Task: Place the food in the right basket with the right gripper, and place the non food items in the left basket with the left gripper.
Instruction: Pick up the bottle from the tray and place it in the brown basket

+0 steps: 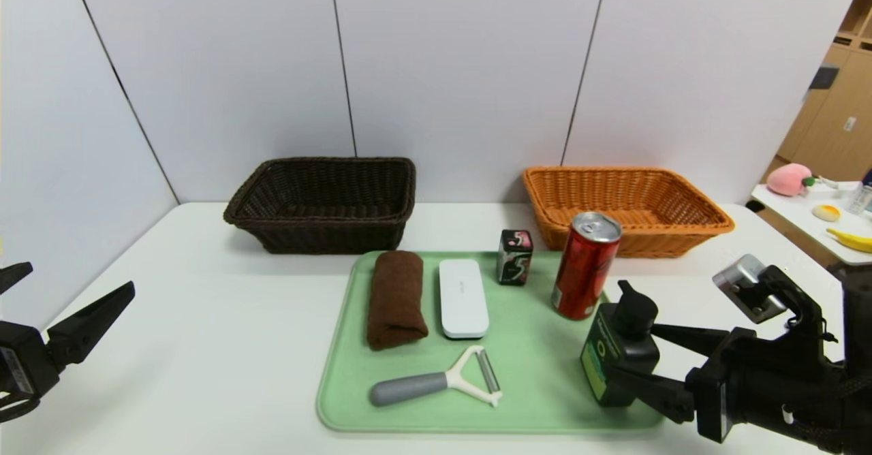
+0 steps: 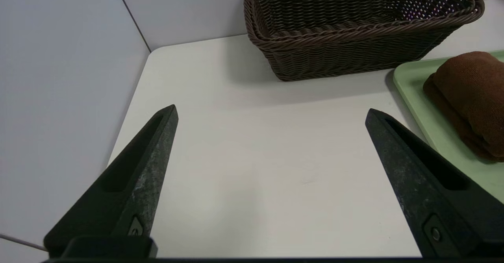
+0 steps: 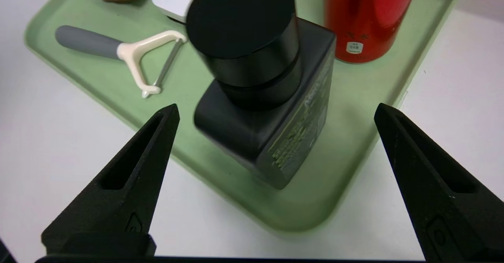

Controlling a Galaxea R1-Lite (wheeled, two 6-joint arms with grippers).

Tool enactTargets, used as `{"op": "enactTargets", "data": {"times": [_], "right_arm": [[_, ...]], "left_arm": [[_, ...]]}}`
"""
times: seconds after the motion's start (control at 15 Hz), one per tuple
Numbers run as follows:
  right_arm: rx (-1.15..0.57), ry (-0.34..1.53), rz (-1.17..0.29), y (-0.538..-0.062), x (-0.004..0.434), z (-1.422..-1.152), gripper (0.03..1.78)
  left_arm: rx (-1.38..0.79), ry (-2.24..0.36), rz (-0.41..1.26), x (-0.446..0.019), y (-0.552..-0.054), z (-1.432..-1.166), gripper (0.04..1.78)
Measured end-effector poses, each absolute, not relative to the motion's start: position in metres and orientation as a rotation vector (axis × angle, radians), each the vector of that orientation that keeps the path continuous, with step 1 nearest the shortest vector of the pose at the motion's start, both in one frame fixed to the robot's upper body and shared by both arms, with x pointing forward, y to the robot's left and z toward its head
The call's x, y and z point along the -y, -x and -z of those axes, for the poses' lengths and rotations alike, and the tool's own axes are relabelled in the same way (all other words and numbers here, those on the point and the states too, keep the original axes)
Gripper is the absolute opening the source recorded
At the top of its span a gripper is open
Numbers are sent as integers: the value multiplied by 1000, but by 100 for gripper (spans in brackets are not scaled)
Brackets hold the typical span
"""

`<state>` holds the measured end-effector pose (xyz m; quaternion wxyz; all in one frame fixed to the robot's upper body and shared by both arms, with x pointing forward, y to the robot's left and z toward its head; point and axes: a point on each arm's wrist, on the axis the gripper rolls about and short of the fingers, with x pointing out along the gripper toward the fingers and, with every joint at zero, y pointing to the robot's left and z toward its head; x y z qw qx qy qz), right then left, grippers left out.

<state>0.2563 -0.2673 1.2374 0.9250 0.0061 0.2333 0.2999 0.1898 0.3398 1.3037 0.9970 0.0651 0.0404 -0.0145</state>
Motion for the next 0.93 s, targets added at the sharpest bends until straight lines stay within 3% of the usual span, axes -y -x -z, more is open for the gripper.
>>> {"op": "enactTargets", "data": {"times": [0.67, 0.93], "right_arm": [[-480, -3, -580, -274, 258, -1226, 170], [-489, -1, -580, -272, 259, -1224, 105]], "left_arm": [[-84, -129, 28, -340, -188, -1301, 169], [-88, -128, 28, -340, -186, -1298, 169]]}}
